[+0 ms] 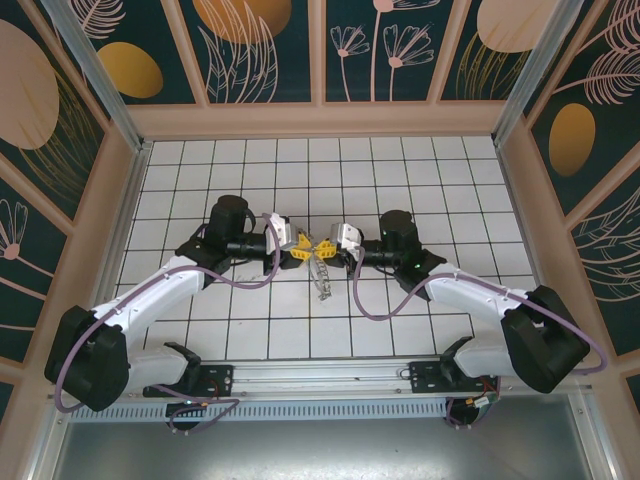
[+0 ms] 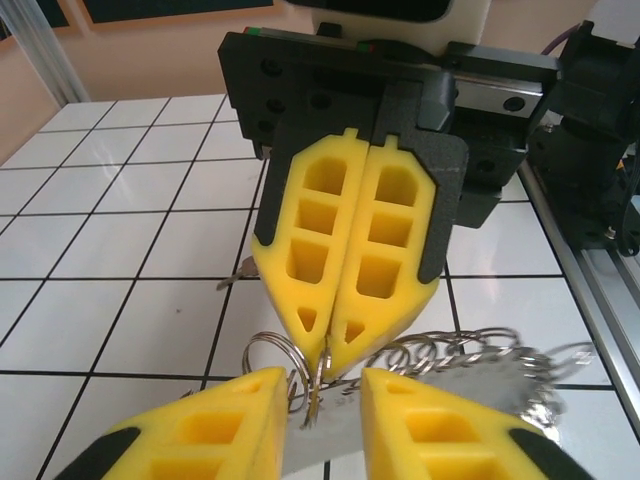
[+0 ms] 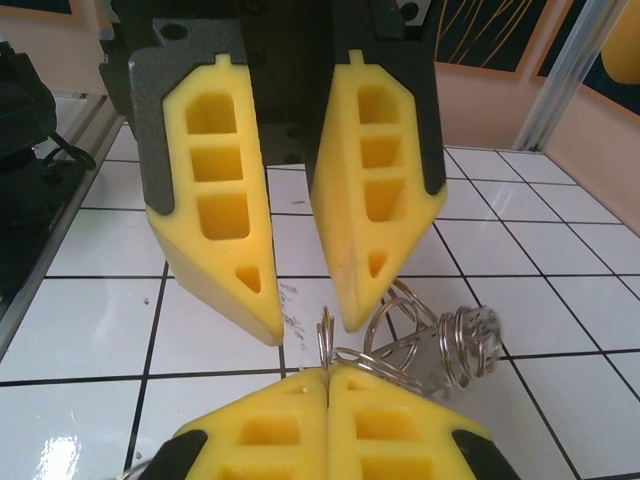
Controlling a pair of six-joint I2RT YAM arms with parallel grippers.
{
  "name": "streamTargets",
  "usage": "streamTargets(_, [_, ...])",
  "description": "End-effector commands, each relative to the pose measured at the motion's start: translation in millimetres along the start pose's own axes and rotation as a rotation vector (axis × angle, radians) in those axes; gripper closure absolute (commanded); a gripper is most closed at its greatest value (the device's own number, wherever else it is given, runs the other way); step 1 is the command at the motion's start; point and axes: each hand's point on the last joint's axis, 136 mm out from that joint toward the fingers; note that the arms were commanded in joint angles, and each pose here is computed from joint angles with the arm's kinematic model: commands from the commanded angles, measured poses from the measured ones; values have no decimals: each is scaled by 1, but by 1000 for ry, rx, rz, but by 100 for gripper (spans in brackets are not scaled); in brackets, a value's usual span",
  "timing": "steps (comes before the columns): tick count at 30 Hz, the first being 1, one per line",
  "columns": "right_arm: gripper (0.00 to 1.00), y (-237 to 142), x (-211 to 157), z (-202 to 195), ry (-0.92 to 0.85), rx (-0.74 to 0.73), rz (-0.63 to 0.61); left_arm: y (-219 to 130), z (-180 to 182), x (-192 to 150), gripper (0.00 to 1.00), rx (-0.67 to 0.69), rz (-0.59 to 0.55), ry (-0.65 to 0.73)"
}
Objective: Put the keys on the keyring
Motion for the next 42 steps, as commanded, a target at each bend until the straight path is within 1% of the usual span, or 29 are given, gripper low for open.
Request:
streamTargets(1, [100, 0, 35, -4, -77, 20, -98, 2, 1, -6, 69, 15, 13, 3])
streamTargets(6, [100, 0, 33, -4, -80, 21, -84, -1, 6, -8, 66, 68, 24, 11])
streamTargets(8, [100, 0, 33, -3, -81, 22, -85, -2, 6, -7, 66, 72, 23, 11])
streamTargets(13, [100, 0, 34, -3, -78, 30, -87, -1, 5, -3, 75, 58, 3, 6])
streamTargets(19, [100, 2, 33, -5, -71, 25, -87, -2, 3, 9, 80, 39, -43, 18])
streamTargets(24, [100, 2, 33, -7, -60, 18, -86, -2, -1, 8, 83, 24, -48, 14])
streamTargets(28, [100, 2, 34, -6, -56, 20, -92, -1, -1, 5, 90, 24, -42, 9])
streamTargets(34, [100, 2, 35, -7, -44, 19, -97, -2, -1, 3, 93, 29, -34, 12])
streamTargets(38, [100, 3, 34, -7, -34, 22, -95, -2, -3, 4, 100, 22, -38, 16])
streamTargets(41, [100, 4, 31, -9, -29, 15, -88, -3, -3, 5, 100, 23, -39, 21])
streamTargets(42, [98, 4, 29, -10, -27, 6, -80, -3, -3, 6, 100, 23, -40, 22])
Point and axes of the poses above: each hand's point on the last joint's axis, 136 mm out from that joint toward the fingers, its own y axis out along the fingers, its own z axis along the line the jaws close on, x = y × z, and after that the axes turned 1 degree about y, right-handed
